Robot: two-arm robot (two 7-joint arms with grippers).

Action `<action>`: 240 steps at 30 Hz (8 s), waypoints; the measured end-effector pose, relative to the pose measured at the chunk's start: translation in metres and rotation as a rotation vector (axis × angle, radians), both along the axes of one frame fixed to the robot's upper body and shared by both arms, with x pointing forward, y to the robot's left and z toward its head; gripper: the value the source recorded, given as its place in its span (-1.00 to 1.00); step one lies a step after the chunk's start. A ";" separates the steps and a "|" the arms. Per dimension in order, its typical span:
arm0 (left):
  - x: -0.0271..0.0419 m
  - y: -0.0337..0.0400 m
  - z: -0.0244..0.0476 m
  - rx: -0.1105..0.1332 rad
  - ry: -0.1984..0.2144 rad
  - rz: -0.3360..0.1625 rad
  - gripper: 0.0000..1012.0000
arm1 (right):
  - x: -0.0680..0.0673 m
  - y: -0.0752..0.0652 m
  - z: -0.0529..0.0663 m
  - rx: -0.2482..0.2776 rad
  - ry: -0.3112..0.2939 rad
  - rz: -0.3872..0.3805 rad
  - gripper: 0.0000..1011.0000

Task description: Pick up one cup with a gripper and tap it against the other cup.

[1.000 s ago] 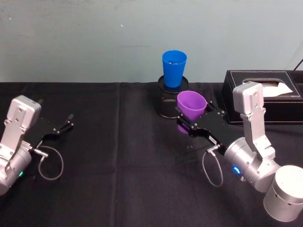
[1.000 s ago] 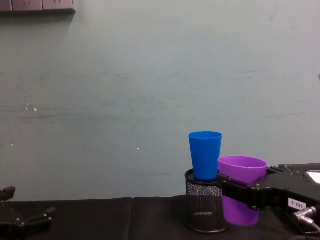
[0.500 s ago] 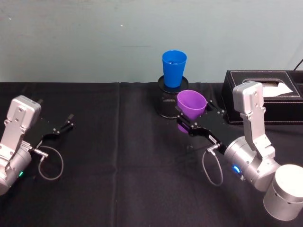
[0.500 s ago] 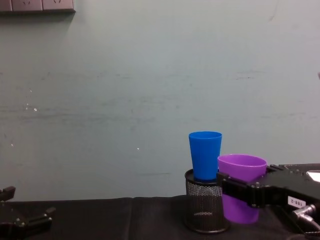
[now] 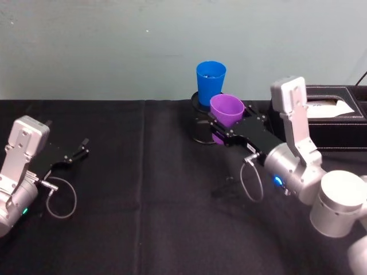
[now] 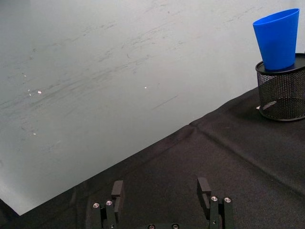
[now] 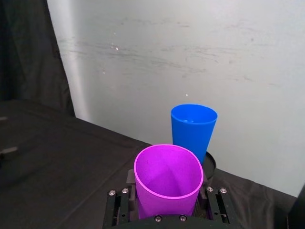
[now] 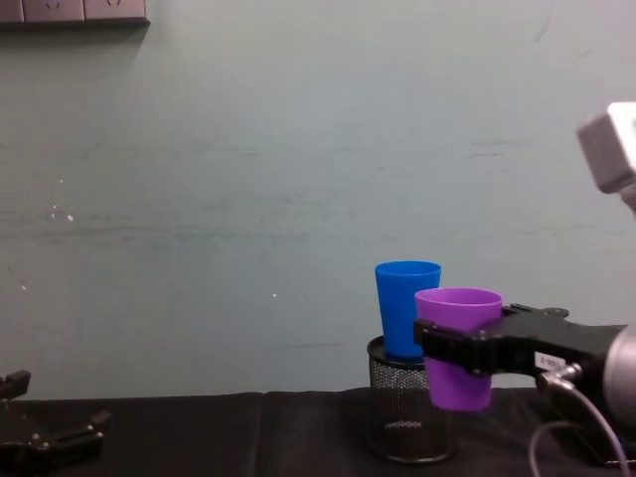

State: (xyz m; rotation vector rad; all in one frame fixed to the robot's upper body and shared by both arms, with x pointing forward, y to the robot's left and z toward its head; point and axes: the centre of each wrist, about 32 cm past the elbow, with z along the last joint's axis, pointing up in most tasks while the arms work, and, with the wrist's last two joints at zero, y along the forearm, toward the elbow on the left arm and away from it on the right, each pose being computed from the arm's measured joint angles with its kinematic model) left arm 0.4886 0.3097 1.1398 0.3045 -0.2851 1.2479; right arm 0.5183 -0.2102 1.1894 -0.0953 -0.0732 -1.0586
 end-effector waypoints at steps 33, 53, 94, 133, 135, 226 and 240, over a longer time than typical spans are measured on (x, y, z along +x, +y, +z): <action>0.0000 0.0000 0.0000 0.000 0.000 0.000 0.98 | 0.055 0.018 0.011 0.031 0.065 -0.036 0.43; 0.0000 0.0000 0.0000 0.000 0.000 0.000 0.98 | 0.056 0.018 0.012 0.033 0.061 -0.036 0.43; 0.0000 0.0000 0.0000 0.000 0.000 0.000 0.98 | 0.055 0.018 0.012 0.032 0.062 -0.036 0.43; 0.0000 0.0000 0.0000 0.000 0.000 0.000 0.98 | 0.055 0.018 0.012 0.032 0.062 -0.036 0.43; 0.0000 0.0000 0.0000 0.000 0.000 0.000 0.98 | 0.055 0.018 0.012 0.032 0.062 -0.036 0.43; 0.0000 0.0000 0.0000 0.000 0.000 0.000 0.98 | 0.055 0.018 0.012 0.032 0.061 -0.036 0.43; 0.0000 0.0000 0.0000 0.000 0.000 0.000 0.98 | 0.055 0.018 0.012 0.032 0.061 -0.035 0.43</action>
